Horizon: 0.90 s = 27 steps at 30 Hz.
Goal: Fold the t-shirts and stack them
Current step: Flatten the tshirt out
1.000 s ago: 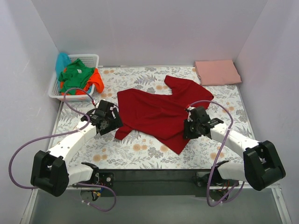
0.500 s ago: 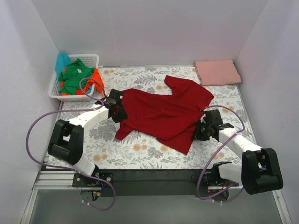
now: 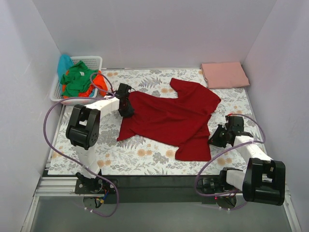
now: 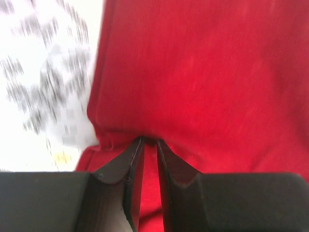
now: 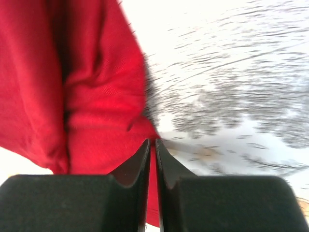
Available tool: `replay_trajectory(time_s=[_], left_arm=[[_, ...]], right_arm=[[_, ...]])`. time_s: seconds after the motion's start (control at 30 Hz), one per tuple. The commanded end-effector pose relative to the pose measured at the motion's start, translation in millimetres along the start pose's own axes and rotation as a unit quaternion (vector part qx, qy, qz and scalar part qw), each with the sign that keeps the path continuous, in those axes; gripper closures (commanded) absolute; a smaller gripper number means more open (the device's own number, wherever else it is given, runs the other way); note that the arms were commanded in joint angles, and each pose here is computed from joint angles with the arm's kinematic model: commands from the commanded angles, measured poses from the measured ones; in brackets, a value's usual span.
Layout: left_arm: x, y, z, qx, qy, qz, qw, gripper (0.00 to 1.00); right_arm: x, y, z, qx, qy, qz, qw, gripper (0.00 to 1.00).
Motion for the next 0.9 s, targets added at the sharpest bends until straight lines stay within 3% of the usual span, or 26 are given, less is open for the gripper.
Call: replay_trajectory(time_s=[0.0,0.2,0.37,0.43,0.5,0.57,0.6,0.67,0.77,0.87], left_arm=[[34.3,11.2,29.9,0.007,0.068,-0.002,0.998,0.84],[26.6,56.0,50.7,-0.013,0.073,0.021,0.997,0.79],[17.3,70.5,22.9,-0.040,0.048,0.018,0.998,0.54],[16.6,78.5,-8.5,-0.067,0.037,0.012,0.997,0.46],[27.5,68.1,-28.3,-0.072,0.046,0.009,0.996,0.34],[35.4,65.0,-64.7,-0.096,0.045,-0.004,0.994,0.28],[46.1,48.3,-65.9,-0.084,0.057,-0.005,0.995,0.25],[56.5,33.4,-88.7,-0.090,0.055,-0.016,0.994,0.23],[75.7,-3.8,-96.0,-0.071,0.060,-0.024,0.995,0.22],[92.9,-37.0,-88.3,-0.048,0.071,-0.026,0.996,0.22]], right_arm=[[-39.2,-10.2,1.4,0.012,-0.069,0.050,0.996,0.85],[-39.7,8.6,0.5,-0.007,-0.066,0.053,0.996,0.84],[-23.1,21.8,-11.6,-0.038,-0.043,0.008,0.998,0.78],[-16.4,28.0,-21.1,-0.061,-0.040,-0.009,0.997,0.75],[-10.1,23.7,-28.4,-0.064,-0.039,-0.030,0.997,0.67],[-4.1,20.9,-33.0,-0.066,-0.045,-0.052,0.995,0.60],[-1.8,17.0,-36.6,-0.063,-0.045,-0.057,0.995,0.47],[9.8,14.9,-42.0,-0.063,-0.042,-0.081,0.994,0.32],[12.8,12.8,-47.2,-0.059,-0.051,-0.103,0.992,0.21],[12.9,8.1,-47.6,-0.048,-0.056,-0.118,0.990,0.16]])
Point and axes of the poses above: each gripper's point midway between its finger pads, its own z axis out along the fingers, its own x axis along the line the jaws close on, y = z × x, the point moved 3 cm from there along -z, back along the fingers, and after that the axes turned 8 degrees about z, right-handed, at the moved point
